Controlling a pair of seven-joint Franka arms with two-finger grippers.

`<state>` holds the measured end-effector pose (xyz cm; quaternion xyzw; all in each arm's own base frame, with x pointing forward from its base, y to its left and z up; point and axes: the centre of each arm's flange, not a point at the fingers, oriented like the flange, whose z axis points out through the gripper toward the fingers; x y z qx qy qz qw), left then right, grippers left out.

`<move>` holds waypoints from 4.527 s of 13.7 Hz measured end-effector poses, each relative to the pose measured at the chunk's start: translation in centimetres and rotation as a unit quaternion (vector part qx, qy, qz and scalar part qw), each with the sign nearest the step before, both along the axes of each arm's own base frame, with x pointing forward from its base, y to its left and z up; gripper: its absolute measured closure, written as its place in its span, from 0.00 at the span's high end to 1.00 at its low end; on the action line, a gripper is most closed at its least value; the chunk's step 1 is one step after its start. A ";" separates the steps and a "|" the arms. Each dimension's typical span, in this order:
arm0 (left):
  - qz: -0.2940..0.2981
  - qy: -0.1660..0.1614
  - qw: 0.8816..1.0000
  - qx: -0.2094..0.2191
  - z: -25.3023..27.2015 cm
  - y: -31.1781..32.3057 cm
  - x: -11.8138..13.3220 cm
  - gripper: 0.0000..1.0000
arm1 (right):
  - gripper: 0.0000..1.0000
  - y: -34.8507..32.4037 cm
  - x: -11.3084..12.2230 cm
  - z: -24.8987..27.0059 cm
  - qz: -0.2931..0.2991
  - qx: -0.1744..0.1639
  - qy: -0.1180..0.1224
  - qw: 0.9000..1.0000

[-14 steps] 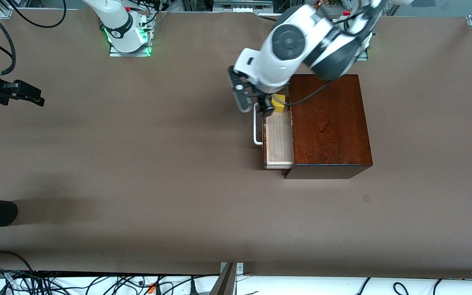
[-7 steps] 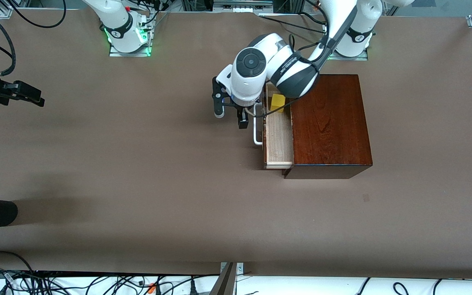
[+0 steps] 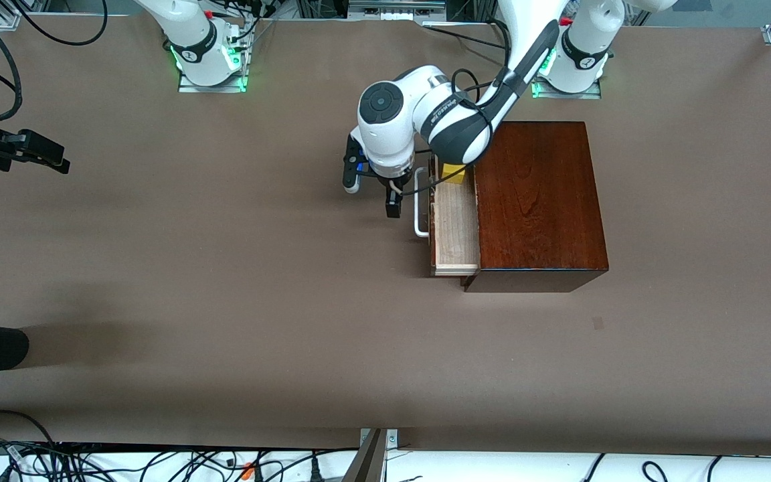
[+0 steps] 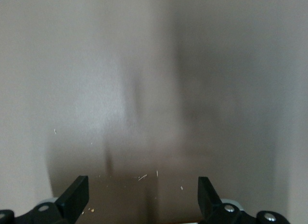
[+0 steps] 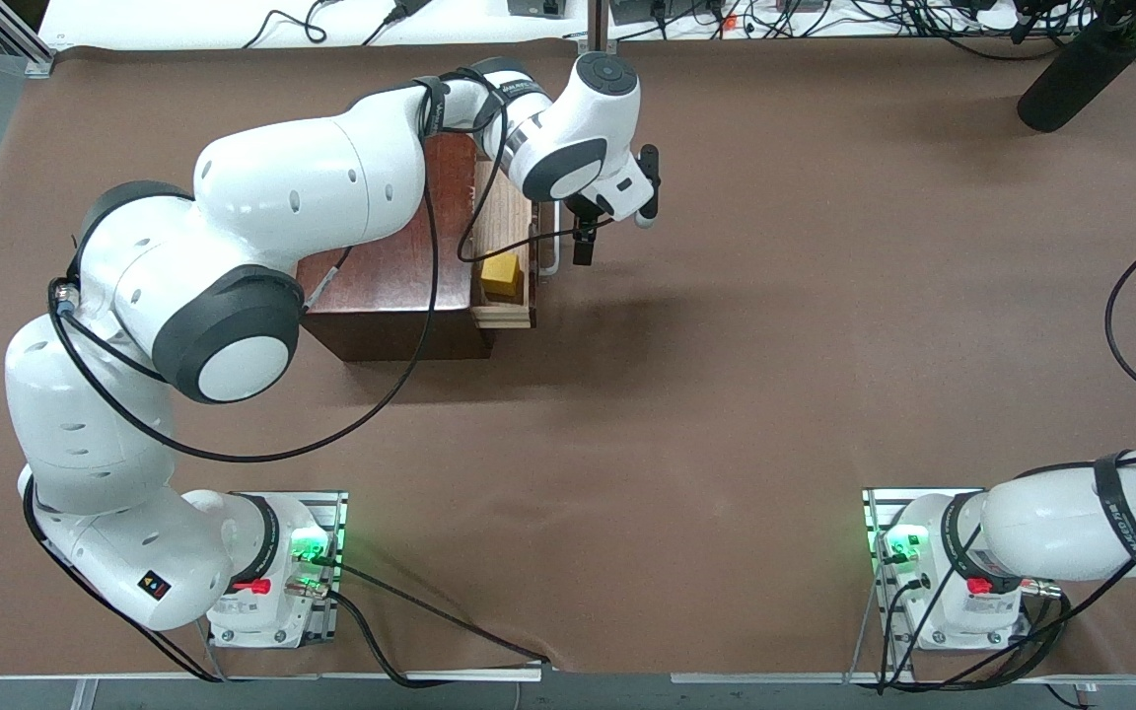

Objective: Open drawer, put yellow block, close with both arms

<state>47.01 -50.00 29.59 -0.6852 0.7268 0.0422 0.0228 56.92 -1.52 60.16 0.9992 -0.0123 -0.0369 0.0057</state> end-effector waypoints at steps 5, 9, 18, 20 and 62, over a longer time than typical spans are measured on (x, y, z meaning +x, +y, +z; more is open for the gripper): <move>0.003 0.007 1.000 0.023 -1.2 1.6 0.8 1.00 | 1.00 0.2 0.0 0.0 0.002 0.000 0.000 1.000; 0.014 0.035 0.998 0.058 -1.3 4.0 1.9 1.00 | 1.00 0.3 0.0 0.0 0.002 0.000 0.000 1.000; 0.040 0.054 0.994 0.083 0.5 7.9 3.9 1.00 | 1.00 0.3 0.1 -0.3 0.002 0.000 0.002 1.000; 0.040 0.054 0.994 0.083 0.5 7.9 3.9 1.00 | 1.00 0.3 0.1 -0.3 0.002 0.000 0.003 1.000; 0.712 -0.042 0.701 -0.003 29.9 48.1 7.4 1.00 | 1.00 0.4 0.1 -0.3 0.004 0.000 0.003 1.000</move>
